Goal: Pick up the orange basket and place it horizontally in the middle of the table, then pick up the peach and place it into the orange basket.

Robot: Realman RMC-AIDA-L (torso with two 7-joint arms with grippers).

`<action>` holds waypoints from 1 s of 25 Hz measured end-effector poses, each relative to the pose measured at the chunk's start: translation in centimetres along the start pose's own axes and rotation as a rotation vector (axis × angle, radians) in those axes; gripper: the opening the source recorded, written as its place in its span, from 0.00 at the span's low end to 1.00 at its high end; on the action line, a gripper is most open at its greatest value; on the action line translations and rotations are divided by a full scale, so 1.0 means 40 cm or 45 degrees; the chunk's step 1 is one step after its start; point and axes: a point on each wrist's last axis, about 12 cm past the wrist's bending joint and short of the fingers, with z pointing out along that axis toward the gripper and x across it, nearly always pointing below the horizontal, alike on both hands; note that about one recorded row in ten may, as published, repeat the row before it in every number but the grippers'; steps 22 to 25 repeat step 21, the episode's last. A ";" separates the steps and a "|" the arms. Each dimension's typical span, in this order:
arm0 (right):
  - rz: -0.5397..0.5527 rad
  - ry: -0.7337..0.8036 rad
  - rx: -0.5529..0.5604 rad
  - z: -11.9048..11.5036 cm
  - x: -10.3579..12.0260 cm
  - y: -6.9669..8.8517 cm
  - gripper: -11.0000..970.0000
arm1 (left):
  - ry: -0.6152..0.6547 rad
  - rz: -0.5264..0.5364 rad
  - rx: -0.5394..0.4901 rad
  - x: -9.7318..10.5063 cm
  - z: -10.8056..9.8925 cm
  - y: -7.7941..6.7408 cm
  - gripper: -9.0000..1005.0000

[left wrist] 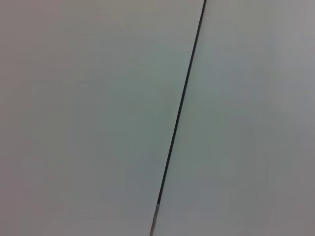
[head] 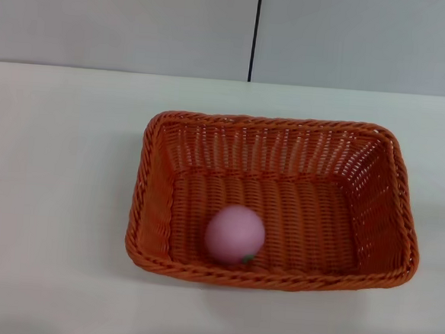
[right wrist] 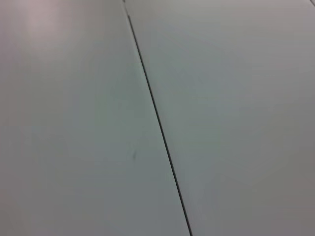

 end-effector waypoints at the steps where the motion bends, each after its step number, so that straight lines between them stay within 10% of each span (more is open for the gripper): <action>1: -0.019 -0.003 0.002 -0.009 -0.002 0.003 0.60 | 0.000 -0.004 -0.004 0.001 -0.002 -0.001 0.81; 25: 0.094 0.212 -0.049 -0.027 0.040 0.014 0.60 | -0.067 -0.071 -0.094 0.004 -0.030 -0.005 0.81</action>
